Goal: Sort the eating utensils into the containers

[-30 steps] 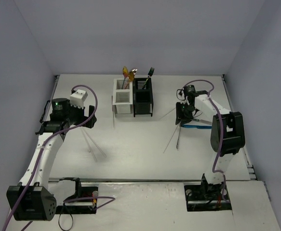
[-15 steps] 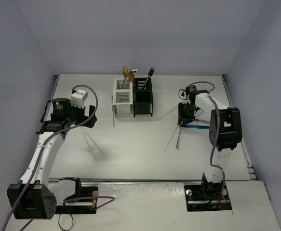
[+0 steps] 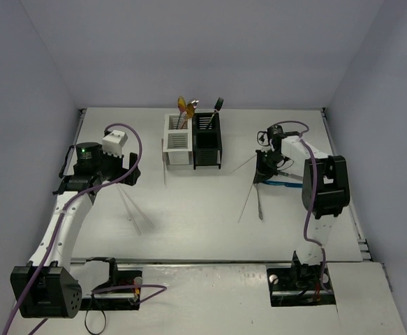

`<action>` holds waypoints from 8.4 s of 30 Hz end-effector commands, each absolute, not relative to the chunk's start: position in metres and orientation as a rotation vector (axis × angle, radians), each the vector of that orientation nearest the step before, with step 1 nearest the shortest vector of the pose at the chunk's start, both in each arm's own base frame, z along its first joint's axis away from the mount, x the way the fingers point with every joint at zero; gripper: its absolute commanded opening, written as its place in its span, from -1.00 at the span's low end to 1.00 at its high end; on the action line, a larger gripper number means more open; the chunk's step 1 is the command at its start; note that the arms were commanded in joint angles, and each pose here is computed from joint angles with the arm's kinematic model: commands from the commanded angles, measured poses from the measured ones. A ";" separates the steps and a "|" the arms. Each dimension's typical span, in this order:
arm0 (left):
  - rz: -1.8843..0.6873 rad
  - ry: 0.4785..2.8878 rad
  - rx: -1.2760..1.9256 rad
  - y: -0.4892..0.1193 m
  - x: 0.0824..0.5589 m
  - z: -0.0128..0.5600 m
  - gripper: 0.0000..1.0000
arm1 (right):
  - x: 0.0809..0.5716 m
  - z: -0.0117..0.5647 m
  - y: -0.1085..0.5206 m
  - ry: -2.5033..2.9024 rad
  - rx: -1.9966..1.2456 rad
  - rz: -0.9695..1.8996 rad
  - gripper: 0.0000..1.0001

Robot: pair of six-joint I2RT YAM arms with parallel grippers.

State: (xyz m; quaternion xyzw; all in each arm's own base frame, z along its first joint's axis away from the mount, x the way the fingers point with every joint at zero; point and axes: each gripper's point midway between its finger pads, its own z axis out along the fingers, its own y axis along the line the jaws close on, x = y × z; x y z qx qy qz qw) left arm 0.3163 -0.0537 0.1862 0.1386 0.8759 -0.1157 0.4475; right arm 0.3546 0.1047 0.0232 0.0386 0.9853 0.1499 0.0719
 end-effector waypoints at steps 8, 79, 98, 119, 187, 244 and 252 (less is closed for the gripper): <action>-0.263 2.075 0.353 -0.053 0.318 0.224 0.85 | 0.352 0.146 0.150 2.679 0.033 0.839 -1.00; -0.337 2.142 0.030 -0.094 0.344 0.153 0.23 | 0.483 0.443 0.184 1.363 -0.107 0.497 -0.04; -0.337 2.268 0.101 -0.154 0.381 0.109 0.13 | 0.463 0.403 0.109 1.455 -0.047 0.295 0.00; -0.241 2.319 0.042 -0.154 0.420 0.064 -0.39 | 0.465 0.396 0.105 1.475 -0.052 0.277 -0.01; -0.163 2.039 0.554 -0.060 0.281 0.264 -0.02 | 0.326 0.321 0.278 1.463 -0.839 0.750 -0.09; -1.347 2.372 0.137 -0.171 0.276 0.242 -1.00 | 0.295 0.359 0.278 0.953 -1.315 0.294 -0.16; -1.677 2.396 0.068 -0.182 0.238 0.239 -1.00 | 0.245 0.323 0.339 0.604 -1.633 0.166 -0.19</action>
